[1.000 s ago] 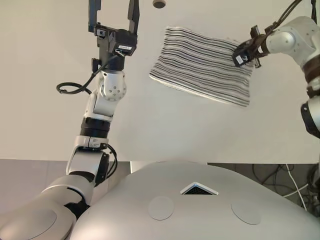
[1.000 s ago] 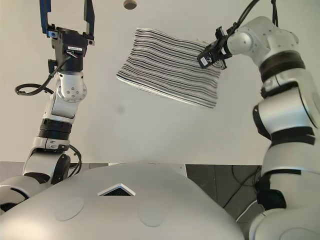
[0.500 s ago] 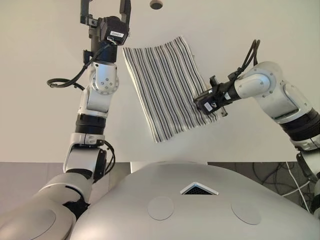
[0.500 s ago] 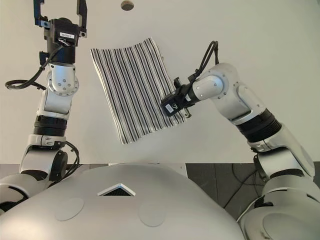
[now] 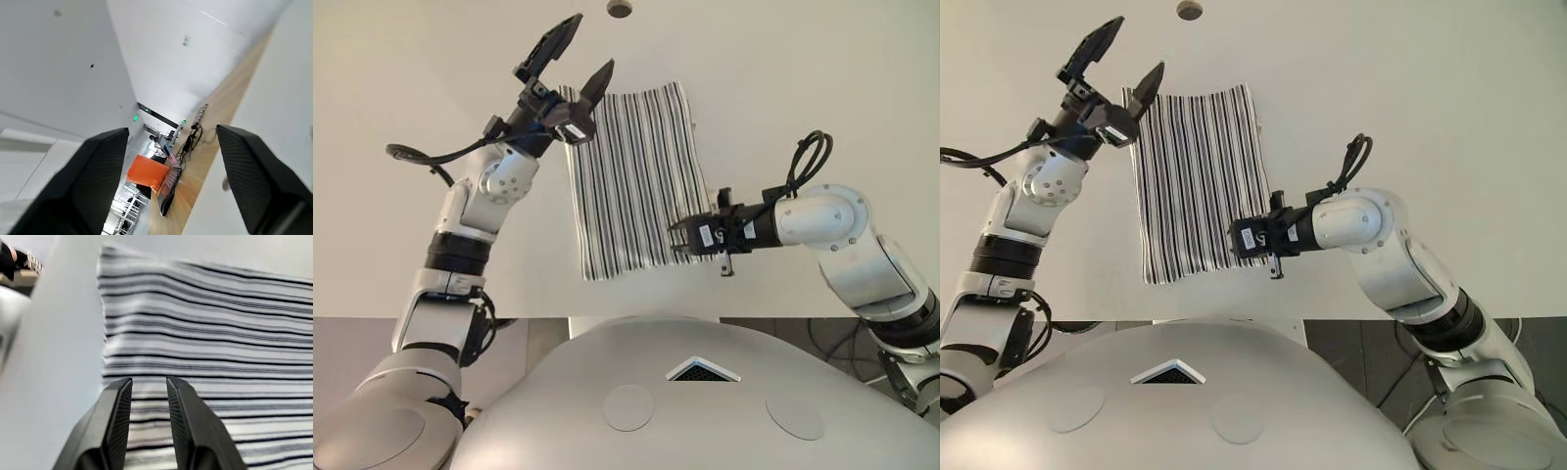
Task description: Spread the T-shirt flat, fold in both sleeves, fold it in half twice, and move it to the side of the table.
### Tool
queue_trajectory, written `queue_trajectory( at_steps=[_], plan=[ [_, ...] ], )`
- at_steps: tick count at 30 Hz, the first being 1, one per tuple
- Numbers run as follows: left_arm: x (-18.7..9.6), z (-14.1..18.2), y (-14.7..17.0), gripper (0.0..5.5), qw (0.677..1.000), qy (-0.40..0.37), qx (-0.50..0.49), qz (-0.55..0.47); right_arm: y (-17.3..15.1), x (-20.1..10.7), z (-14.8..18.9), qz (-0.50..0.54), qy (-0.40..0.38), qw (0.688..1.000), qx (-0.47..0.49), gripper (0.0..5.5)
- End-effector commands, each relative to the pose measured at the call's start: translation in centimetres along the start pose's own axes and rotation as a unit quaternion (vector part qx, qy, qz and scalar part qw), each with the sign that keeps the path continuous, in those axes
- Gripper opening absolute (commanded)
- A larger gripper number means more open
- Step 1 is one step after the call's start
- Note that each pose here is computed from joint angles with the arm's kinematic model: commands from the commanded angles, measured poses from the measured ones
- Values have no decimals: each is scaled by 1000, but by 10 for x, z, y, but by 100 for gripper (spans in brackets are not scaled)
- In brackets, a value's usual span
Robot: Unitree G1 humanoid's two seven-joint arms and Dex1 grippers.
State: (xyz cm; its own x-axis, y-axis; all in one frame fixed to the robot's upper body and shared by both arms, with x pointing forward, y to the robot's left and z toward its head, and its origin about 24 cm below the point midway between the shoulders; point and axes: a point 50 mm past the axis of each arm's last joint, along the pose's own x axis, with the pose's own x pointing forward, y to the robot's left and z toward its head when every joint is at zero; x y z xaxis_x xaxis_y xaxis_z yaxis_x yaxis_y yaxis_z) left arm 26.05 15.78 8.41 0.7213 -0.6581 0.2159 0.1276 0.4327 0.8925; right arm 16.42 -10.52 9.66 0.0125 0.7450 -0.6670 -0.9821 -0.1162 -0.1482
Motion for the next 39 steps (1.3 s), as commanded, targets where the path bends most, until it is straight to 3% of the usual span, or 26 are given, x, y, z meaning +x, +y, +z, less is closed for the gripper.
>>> queue_trajectory(
  at_steps=[1,3,6,8,12,14,23,34,39],
  plan=[
    [-34,9,-3,331,996,-32,38,-67,-19,-27,13,-125,-52,991,-14,131],
    [-65,21,-2,331,992,-50,32,-109,-27,-53,0,-214,-63,975,-16,131],
    [-119,40,-8,331,976,-48,-5,-213,-7,-88,-51,-274,12,961,-27,131],
    [-152,48,-13,366,960,-29,-11,-278,15,-102,-81,-267,40,963,21,168],
    [-194,56,-30,436,920,-18,-2,-390,31,-111,-114,-264,108,958,3,243],
    [-195,59,-34,440,915,-29,-1,-402,26,-110,-121,-278,123,953,-10,269],
    [-178,56,-53,440,898,-67,20,-433,20,-86,-120,-266,102,958,-35,269],
    [-169,59,-83,440,884,-106,22,-454,19,-80,-108,-249,92,962,-69,269],
    [-175,51,-88,338,875,-100,21,-474,23,-80,-107,-245,94,962,-73,274]
  ],
)
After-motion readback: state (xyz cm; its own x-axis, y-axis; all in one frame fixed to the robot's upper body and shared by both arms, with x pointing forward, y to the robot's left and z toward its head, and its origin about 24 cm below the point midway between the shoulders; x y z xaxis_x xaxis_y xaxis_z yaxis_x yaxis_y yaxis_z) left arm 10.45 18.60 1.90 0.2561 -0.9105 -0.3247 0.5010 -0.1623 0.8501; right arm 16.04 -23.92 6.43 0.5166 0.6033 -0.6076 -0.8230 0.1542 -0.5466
